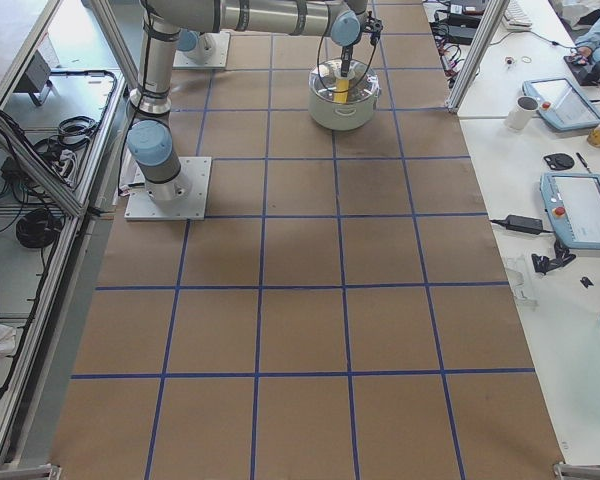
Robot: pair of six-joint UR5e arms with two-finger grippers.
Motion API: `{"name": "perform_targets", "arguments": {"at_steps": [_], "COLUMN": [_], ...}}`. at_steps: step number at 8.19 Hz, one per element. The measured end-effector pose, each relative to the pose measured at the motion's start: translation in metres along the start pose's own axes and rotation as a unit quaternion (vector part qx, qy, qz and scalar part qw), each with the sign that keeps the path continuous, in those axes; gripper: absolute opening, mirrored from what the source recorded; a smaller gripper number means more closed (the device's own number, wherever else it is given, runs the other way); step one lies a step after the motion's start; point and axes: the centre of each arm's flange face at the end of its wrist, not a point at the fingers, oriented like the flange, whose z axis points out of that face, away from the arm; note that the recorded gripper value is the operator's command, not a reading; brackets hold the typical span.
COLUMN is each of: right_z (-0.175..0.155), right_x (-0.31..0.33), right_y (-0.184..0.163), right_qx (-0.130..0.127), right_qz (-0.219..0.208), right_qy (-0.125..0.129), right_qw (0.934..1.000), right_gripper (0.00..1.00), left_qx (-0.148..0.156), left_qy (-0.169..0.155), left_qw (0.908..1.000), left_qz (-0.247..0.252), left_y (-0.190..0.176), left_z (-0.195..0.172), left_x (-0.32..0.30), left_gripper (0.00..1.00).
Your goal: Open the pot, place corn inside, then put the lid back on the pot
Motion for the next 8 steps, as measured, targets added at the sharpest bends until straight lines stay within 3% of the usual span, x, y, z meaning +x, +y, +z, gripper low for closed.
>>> {"name": "perform_targets", "arguments": {"at_steps": [4, 6, 8], "right_z": [-0.010, -0.047, -0.112], "right_x": [0.002, 0.024, 0.089], "right_y": [0.002, 0.002, 0.000], "right_qx": [0.006, 0.024, 0.027], "right_qz": [-0.009, -0.042, -0.081], "right_qy": [-0.003, 0.003, 0.011], "right_qw": [0.9999, 0.9988, 0.9962], "right_gripper": [1.00, 1.00, 1.00], "left_qx": [-0.006, -0.006, -0.006], "left_qy": [0.000, 0.000, 0.002], "left_qw": [1.0000, 1.0000, 1.0000], "left_qz": [-0.002, 0.000, 0.001], "left_y": [-0.004, -0.004, -0.005], "left_z": [0.006, 0.007, 0.007], "left_x": [0.001, 0.001, 0.001], "left_gripper": [1.00, 1.00, 1.00]}}
